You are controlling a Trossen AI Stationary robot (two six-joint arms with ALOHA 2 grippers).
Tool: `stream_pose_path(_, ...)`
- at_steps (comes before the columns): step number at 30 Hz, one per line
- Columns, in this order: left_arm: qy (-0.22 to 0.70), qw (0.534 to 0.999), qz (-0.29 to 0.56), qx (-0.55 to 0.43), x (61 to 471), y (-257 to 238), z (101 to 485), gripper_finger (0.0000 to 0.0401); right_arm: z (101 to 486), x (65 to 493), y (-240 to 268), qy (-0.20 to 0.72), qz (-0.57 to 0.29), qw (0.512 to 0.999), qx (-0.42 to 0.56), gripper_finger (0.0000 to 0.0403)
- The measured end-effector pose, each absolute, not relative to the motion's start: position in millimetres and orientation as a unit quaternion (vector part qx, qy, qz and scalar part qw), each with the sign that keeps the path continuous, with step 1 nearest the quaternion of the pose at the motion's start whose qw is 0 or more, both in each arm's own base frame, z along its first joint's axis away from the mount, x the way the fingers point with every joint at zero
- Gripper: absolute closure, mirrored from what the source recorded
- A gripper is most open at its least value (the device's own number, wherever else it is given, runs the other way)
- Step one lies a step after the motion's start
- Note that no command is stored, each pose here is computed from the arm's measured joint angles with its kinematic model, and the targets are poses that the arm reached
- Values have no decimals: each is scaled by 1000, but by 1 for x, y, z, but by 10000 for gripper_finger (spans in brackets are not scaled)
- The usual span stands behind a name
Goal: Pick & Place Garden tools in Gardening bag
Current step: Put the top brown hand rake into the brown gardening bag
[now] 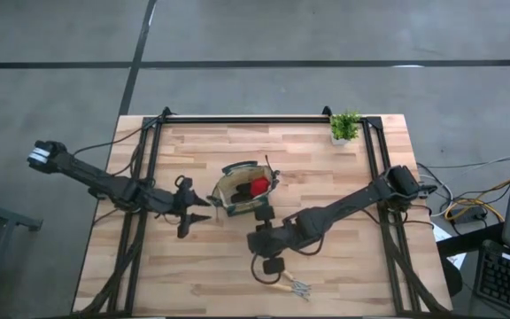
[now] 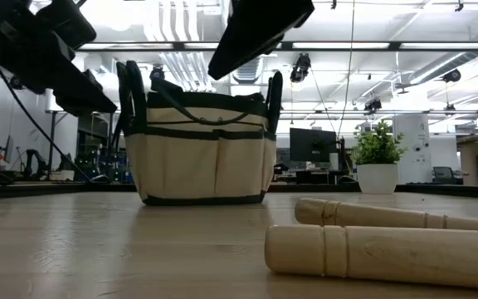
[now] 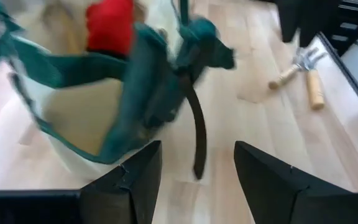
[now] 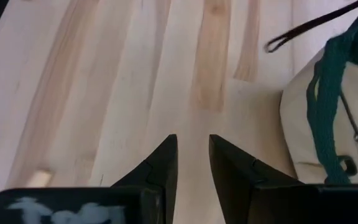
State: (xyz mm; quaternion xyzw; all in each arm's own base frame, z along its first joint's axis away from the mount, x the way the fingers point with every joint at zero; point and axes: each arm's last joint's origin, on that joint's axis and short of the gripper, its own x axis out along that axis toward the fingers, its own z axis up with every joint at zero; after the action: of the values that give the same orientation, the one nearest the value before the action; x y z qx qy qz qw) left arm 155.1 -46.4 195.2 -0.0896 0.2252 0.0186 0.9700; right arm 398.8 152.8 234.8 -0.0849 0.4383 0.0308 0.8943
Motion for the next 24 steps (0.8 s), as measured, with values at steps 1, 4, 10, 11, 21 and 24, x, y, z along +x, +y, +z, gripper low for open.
stream_pose_path(1, 221, 971, 24, -89, 155, -46, 196, 197, 235, 399, 153, 439, 30, 894, -83, 317)
stream_pose_path(4, 224, 969, -5, -107, 154, -48, 198, 197, 233, 396, 156, 452, 38, 889, -67, 323)
stream_pose_path(10, 201, 958, -141, -149, 155, -61, 208, 197, 228, 387, 165, 484, 65, 872, -38, 336)
stream_pose_path(11, 184, 959, -151, -151, 156, -63, 211, 197, 226, 386, 166, 487, 68, 870, -37, 337)
stream_pose_path(21, 55, 984, -137, -102, 168, -85, 225, 197, 206, 374, 172, 546, 36, 826, 138, 330)
stream_pose_path(24, 35, 989, -115, -90, 175, -89, 223, 197, 196, 367, 174, 569, 25, 805, 168, 319)
